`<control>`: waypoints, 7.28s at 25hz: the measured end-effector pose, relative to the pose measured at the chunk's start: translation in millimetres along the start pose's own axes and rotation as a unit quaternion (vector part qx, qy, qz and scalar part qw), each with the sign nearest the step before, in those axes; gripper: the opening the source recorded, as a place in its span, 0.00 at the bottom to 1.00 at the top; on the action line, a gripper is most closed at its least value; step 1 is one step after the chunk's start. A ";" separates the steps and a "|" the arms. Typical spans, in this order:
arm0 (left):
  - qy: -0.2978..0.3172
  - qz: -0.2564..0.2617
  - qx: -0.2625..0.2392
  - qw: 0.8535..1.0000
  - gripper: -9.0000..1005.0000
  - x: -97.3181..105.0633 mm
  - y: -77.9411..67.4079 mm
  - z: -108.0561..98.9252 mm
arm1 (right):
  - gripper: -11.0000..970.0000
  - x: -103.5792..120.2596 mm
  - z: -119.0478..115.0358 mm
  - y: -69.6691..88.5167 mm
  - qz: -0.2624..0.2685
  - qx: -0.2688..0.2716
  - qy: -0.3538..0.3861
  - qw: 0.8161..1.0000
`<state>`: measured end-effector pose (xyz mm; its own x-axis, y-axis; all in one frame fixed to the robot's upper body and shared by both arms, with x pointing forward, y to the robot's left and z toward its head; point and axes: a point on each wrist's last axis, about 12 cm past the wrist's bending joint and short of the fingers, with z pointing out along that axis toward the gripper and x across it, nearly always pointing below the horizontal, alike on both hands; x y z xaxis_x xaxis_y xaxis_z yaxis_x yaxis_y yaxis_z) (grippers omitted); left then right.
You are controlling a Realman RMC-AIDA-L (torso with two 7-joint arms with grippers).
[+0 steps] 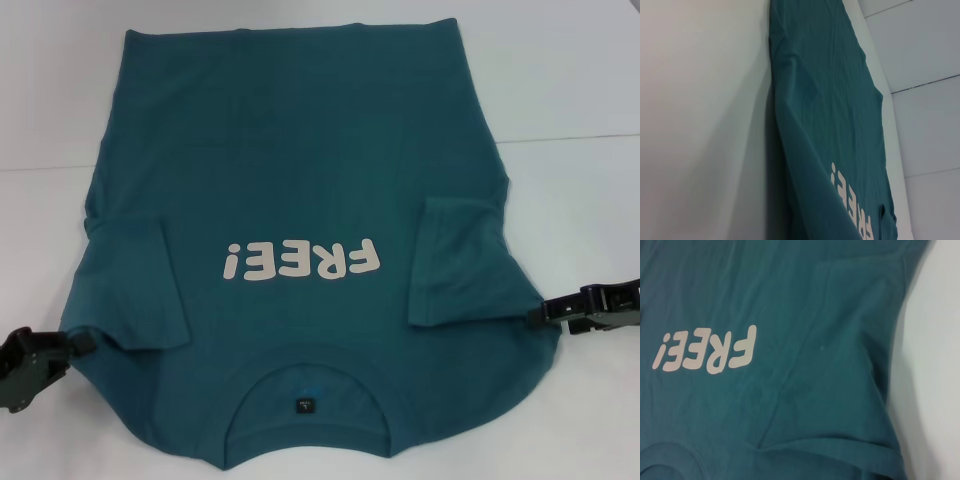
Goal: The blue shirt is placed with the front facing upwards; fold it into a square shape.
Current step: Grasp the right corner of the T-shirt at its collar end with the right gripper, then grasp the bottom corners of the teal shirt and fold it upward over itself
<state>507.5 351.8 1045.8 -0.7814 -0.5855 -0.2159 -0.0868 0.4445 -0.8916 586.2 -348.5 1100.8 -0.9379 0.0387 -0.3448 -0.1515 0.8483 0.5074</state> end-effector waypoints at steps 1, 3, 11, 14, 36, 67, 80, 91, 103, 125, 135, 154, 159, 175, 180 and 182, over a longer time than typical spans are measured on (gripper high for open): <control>0.000 -0.001 0.000 1.000 0.06 0.2 0.3 0.2 | 0.83 -0.3 -0.2 0.1 0.000 0.000 0.000 1.000; -0.001 -0.001 -0.001 1.000 0.06 0.5 0.9 0.8 | 0.83 -0.7 -0.5 0.1 0.000 0.001 -0.001 1.000; -0.001 -0.001 -0.001 1.000 0.06 0.7 1.0 1.0 | 0.83 -3.6 5.0 3.9 -0.026 0.012 0.005 1.000; -0.001 -0.001 -0.001 1.000 0.06 0.8 1.0 1.0 | 0.83 -4.7 6.2 5.7 -0.036 0.014 0.005 0.999; -0.003 -0.004 -0.003 1.000 0.06 1.7 2.7 1.9 | 0.83 -6.3 27.8 27.7 -0.066 0.002 0.027 0.997; -0.015 -0.014 -0.001 1.000 0.06 2.8 5.8 -2.8 | 0.34 -8.9 24.8 33.3 -0.036 -0.023 0.018 0.999; 0.024 0.013 -0.009 1.000 0.06 3.9 0.1 2.9 | 0.05 -8.5 15.4 31.0 -0.041 -0.027 0.027 0.998; 0.103 0.063 -0.053 0.991 0.06 0.3 -6.9 -23.7 | 0.05 -1.0 -8.9 27.4 -0.038 -0.024 0.068 0.997; 0.202 0.072 -0.054 0.975 0.06 23.6 -8.7 -54.1 | 0.05 34.7 -20.6 20.3 -0.029 -0.040 0.164 0.985; 0.177 0.080 -0.029 0.981 0.06 -22.6 -45.0 -2.5 | 0.05 7.4 -15.3 29.7 0.005 -0.125 0.012 0.992; 0.071 0.130 -0.082 0.986 0.06 -61.4 -76.4 77.2 | 0.06 -31.8 19.5 26.0 0.054 -0.046 -0.095 0.993; -0.004 0.243 -0.126 0.962 0.06 -91.3 -130.7 135.3 | 0.06 -102.6 47.9 84.0 -0.065 0.038 -0.152 0.986; -0.012 0.267 -0.129 0.955 0.06 -97.4 -144.4 141.9 | 0.06 -111.7 48.1 89.9 -0.087 0.061 -0.158 0.982; -0.070 0.291 -0.165 0.940 0.06 -114.6 -152.1 145.6 | 0.06 -139.4 32.7 94.0 -0.110 0.118 -0.195 0.967; -0.079 0.294 -0.171 0.937 0.06 -116.3 -152.2 145.9 | 0.06 -144.1 33.8 99.6 -0.126 0.128 -0.201 0.963; -0.078 0.296 -0.171 0.937 0.06 -115.7 -152.2 146.5 | 0.06 -143.8 34.6 99.9 -0.129 0.128 -0.200 0.963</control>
<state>701.7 252.6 1148.2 -0.6586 -0.2479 -0.7105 0.1185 0.8982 -0.4233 716.7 -251.0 1173.7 -0.6768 -0.0342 -0.7353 -0.2329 0.9576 0.1698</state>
